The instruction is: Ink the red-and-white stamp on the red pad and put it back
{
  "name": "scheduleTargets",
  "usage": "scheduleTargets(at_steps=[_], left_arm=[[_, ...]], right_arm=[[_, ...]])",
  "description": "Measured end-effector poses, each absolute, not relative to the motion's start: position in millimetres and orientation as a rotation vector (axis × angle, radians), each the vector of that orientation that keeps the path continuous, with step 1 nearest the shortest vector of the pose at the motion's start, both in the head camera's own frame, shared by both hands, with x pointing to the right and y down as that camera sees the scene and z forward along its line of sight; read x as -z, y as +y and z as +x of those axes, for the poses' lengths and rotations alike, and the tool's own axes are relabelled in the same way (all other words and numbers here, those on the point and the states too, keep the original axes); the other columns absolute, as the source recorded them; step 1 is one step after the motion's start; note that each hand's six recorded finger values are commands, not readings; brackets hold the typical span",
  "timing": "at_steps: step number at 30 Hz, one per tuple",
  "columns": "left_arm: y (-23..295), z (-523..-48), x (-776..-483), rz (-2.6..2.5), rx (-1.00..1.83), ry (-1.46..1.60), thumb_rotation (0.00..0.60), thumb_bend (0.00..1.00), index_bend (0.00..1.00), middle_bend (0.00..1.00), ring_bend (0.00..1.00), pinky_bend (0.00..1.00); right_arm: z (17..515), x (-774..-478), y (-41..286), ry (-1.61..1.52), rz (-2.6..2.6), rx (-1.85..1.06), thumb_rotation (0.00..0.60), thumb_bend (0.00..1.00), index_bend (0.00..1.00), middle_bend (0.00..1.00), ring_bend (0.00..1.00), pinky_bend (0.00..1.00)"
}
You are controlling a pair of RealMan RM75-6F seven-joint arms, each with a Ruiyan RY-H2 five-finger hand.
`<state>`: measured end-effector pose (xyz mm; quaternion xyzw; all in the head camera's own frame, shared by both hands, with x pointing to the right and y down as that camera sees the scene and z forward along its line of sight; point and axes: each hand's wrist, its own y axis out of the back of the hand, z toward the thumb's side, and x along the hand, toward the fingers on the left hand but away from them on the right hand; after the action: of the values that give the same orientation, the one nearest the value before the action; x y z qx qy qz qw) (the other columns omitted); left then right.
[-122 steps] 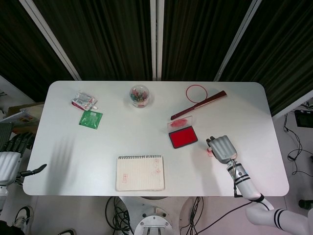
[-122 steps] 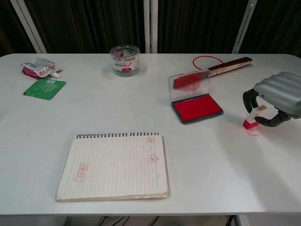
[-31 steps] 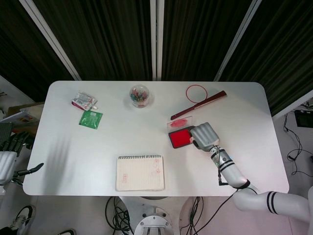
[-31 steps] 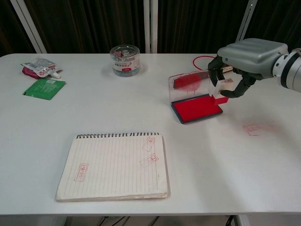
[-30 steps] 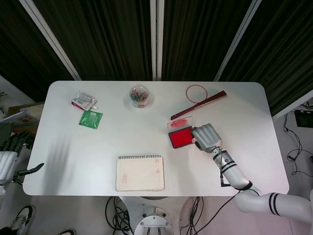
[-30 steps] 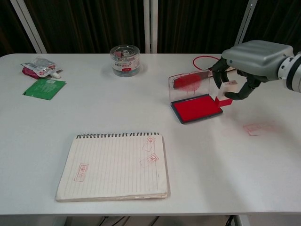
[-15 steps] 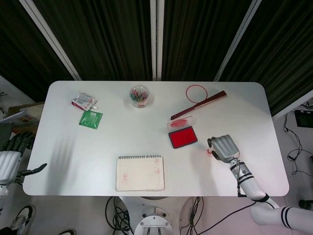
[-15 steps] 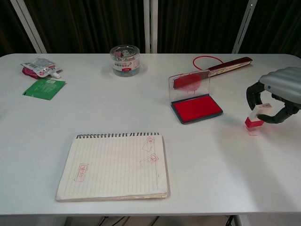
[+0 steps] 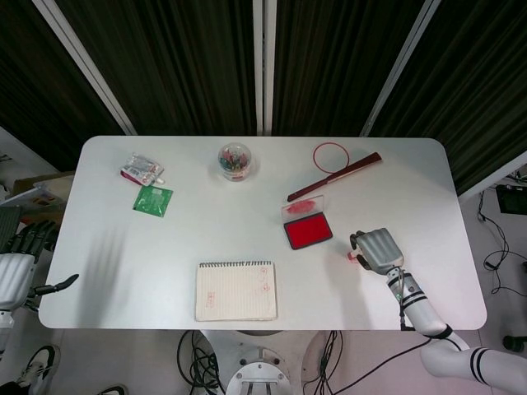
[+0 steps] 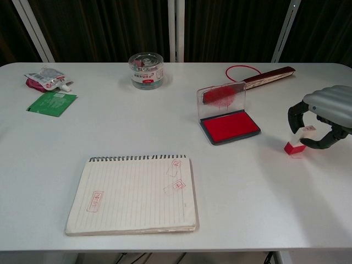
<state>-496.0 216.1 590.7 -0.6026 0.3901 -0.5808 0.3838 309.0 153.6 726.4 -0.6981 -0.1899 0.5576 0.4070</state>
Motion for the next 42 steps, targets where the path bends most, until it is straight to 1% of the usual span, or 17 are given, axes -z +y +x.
scheduleTargets(at_steps=[9,14,22,32,37,40,42], left_arm=[[217.3,-497.8,-590.5,-1.535,1.484,0.998,0.269,0.09,0.02,0.08,0.08,0.19],[216.8,-497.7,-590.6,-1.535,1.484,0.997,0.268,0.09,0.02,0.08,0.08,0.19],[217.2,-498.1,-591.4,-1.538,1.49,0.996,0.276,0.09,0.02,0.08,0.08,0.19],[217.6,-499.3,-591.1,-1.537,1.491,0.999,0.275,0.09,0.02,0.08,0.08,0.19],[217.4,-499.6,-590.8,-1.537,1.489,1.0,0.28,0.09,0.02,0.08,0.08,0.19],[217.2,-499.6,-590.8,-1.537,1.488,1.001,0.28,0.09,0.02,0.08,0.08,0.19],[217.1,-499.5,-591.1,-1.538,1.488,0.999,0.277,0.09,0.02,0.08,0.08,0.19]], right_arm=[[308.4,-727.0,155.0,-0.47,-1.762,-1.409,0.6,0.35,0.53,0.45,0.97,1.0],[308.4,-727.5,155.4,-0.462,-1.764,-1.413,0.6,0.35,0.51,0.43,0.97,1.0],[306.8,-728.2,155.3,-0.455,-1.766,-1.411,0.6,0.35,0.49,0.39,0.97,1.0],[306.2,-728.7,155.5,-0.443,-1.767,-1.413,0.6,0.35,0.46,0.37,0.97,1.0],[305.6,-727.8,155.7,-0.437,-1.768,-1.411,0.6,0.35,0.43,0.36,0.97,1.0],[305.8,-727.0,156.0,-0.432,-1.769,-1.412,0.6,0.35,0.4,0.36,0.97,1.0],[306.3,-726.3,156.7,-0.426,-1.769,-1.413,0.6,0.34,0.35,0.35,0.97,1.0]])
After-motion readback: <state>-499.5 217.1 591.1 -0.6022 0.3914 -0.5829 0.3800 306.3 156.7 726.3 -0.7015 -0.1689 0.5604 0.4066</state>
